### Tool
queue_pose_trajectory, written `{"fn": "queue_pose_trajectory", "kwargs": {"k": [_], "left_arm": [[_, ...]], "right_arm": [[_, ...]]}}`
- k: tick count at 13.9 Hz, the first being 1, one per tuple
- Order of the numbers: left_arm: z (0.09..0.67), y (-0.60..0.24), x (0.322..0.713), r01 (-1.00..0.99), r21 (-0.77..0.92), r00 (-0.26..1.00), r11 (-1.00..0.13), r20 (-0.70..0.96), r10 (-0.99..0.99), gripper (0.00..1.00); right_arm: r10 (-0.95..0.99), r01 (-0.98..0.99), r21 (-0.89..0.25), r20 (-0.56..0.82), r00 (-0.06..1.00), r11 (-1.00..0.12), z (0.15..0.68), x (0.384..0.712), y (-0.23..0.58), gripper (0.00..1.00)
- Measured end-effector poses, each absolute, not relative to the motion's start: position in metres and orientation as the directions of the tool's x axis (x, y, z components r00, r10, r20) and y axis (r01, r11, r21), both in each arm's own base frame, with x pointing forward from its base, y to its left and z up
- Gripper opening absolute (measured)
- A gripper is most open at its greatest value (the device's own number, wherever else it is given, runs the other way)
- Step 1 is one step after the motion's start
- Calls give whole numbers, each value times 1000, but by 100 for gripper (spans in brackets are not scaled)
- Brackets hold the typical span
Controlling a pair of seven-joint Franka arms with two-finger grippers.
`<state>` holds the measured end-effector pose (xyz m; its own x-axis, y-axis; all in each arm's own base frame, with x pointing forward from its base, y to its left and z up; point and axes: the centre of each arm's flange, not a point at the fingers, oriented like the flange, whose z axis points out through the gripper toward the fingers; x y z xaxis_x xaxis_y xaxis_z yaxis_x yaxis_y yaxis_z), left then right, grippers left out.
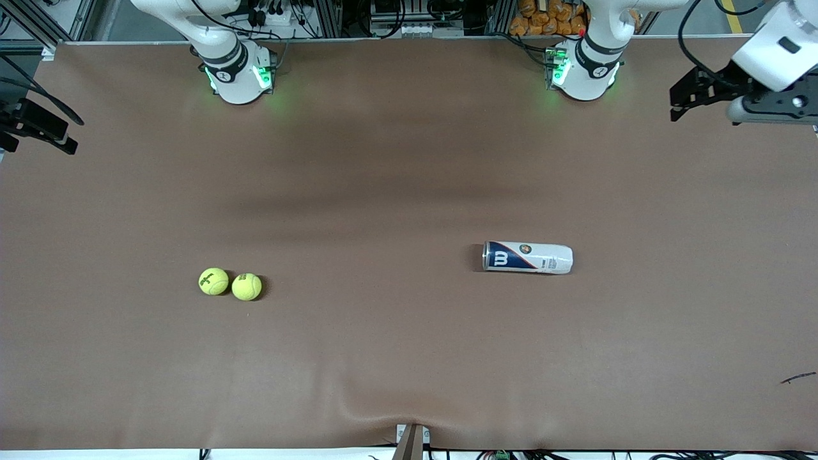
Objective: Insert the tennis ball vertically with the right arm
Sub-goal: 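Reach the left gripper down to the lying Wilson can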
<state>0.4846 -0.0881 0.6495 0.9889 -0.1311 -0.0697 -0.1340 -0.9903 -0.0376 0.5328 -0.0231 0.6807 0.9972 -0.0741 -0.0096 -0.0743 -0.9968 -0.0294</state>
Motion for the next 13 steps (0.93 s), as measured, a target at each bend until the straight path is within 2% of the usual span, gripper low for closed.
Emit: {"fn": "queue_pose_trajectory", "kwargs": {"k": [9,13], "left_arm": [[574,-192,499,-327,-42,927,-944,-208,-311,100],[505,-285,490,-529,-111,834,-841,-252,-492,100]], "right_arm": [[-74,-74,-30,-17,997,-997,680,532,-23,100],[-81,-81,-30,-16,997,-996,680,532,-27,100]]}}
